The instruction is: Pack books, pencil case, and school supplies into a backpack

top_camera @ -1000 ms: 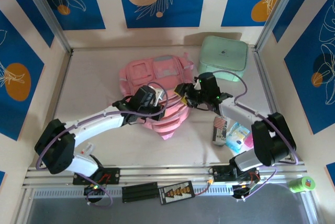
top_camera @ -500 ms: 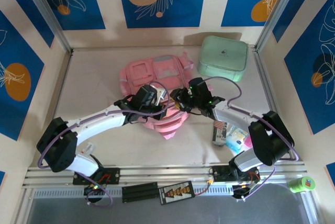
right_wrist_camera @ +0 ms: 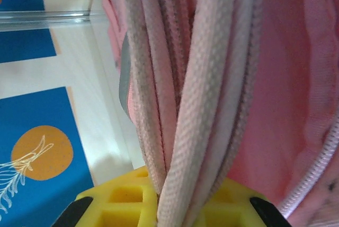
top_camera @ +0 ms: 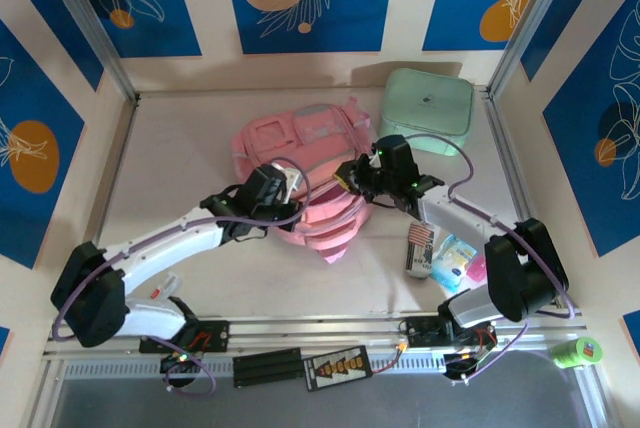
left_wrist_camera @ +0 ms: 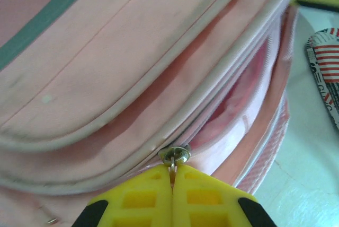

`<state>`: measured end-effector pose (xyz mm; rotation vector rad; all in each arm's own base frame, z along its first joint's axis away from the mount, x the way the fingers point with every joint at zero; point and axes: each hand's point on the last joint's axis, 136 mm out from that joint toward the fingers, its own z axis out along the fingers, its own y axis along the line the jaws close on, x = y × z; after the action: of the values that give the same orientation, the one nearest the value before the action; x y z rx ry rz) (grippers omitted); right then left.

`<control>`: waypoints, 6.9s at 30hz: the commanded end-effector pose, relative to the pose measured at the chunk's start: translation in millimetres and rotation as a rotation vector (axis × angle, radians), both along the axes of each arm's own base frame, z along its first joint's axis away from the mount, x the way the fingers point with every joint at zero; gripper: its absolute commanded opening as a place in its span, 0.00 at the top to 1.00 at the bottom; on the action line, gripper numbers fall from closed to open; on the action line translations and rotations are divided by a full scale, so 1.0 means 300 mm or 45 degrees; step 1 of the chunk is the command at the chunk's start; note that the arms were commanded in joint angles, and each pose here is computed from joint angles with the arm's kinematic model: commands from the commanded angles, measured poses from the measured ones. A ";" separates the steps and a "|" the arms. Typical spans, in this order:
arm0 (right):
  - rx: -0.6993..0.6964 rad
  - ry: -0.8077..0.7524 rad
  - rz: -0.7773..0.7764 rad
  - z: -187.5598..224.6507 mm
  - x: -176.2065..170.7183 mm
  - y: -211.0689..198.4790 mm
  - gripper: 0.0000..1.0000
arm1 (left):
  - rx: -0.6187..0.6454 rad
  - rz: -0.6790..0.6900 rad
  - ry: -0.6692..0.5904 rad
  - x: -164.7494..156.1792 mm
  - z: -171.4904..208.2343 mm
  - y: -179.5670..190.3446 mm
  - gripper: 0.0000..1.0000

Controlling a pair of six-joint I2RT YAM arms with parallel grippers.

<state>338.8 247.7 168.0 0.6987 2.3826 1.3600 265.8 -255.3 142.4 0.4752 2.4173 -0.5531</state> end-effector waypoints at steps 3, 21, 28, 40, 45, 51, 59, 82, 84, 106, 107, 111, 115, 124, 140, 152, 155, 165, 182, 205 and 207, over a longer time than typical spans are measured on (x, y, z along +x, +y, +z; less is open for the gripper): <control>0.045 -0.194 0.028 0.177 0.057 -0.043 0.90 | 0.162 0.058 -0.054 0.037 -0.037 0.137 1.00; 0.057 -0.180 0.197 0.171 0.051 -0.048 0.89 | 0.426 -0.056 -0.212 0.306 -0.075 0.388 1.00; 0.053 -0.231 0.281 0.170 0.064 -0.039 0.89 | 0.451 -0.135 -0.225 0.403 -0.056 0.397 1.00; 0.130 -0.118 0.260 0.028 0.093 0.067 0.88 | 0.319 0.111 -0.130 0.418 0.039 0.437 0.51; 0.074 -0.091 0.267 -0.030 0.101 0.175 0.88 | 0.181 0.390 -0.134 0.339 0.133 0.515 0.22; 0.057 -0.131 0.400 -0.034 0.091 0.272 0.68 | 0.206 0.666 -0.077 0.295 0.197 0.630 0.10; -0.151 -0.204 0.454 0.030 0.009 0.119 0.36 | -0.156 0.651 -0.087 0.341 0.316 0.538 0.00; -1.164 0.372 -0.220 -0.255 -0.336 -0.701 0.09 | -0.320 0.535 -0.007 0.288 0.259 0.519 0.00; -1.224 0.430 -0.244 -0.282 -0.345 -0.733 0.08 | -0.320 0.517 -0.012 0.286 0.263 0.514 0.00; -1.294 0.613 0.072 -0.473 -0.372 -0.621 0.33 | -0.348 0.464 0.036 0.284 0.232 0.484 0.00; -1.301 0.603 0.084 -0.473 -0.364 -0.610 0.36 | -0.345 0.461 0.039 0.282 0.228 0.484 0.00; -1.279 0.549 0.122 -0.468 -0.321 -0.544 0.38 | -0.333 0.466 0.038 0.278 0.224 0.490 0.00; -1.189 0.457 0.184 -0.460 -0.246 -0.445 0.42 | -0.329 0.467 0.042 0.279 0.217 0.490 0.00; -1.180 0.406 0.273 -0.458 -0.195 -0.367 0.22 | -0.311 0.452 0.071 0.270 0.198 0.488 0.00; -1.210 0.465 0.290 -0.504 -0.304 -0.376 0.28 | -0.352 0.448 0.110 0.278 0.181 0.459 0.00; -1.150 0.379 0.193 -0.466 -0.276 -0.379 0.50 | -0.263 0.278 0.112 0.272 0.162 0.316 0.00; -1.105 0.314 0.145 -0.427 -0.262 -0.382 0.51 | -0.172 0.196 0.057 0.273 0.161 0.255 0.01; -0.913 0.166 0.037 -0.333 -0.243 -0.392 0.50 | 0.380 -0.349 -0.097 0.253 0.017 0.119 0.06; -0.754 0.089 -0.027 -0.295 -0.202 -0.377 0.52 | 0.703 -0.545 -0.275 0.406 -0.110 0.124 0.32; -0.697 0.067 -0.045 -0.268 -0.188 -0.352 0.53 | 0.742 -0.580 -0.339 0.425 -0.040 0.123 0.54; -0.696 0.067 -0.049 -0.269 -0.189 -0.353 0.53 | 0.684 -0.577 -0.378 0.416 -0.007 0.106 0.64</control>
<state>281.5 137.1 77.6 0.6190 2.6218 0.5686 381.4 -218.6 103.8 1.3398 2.2463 0.0287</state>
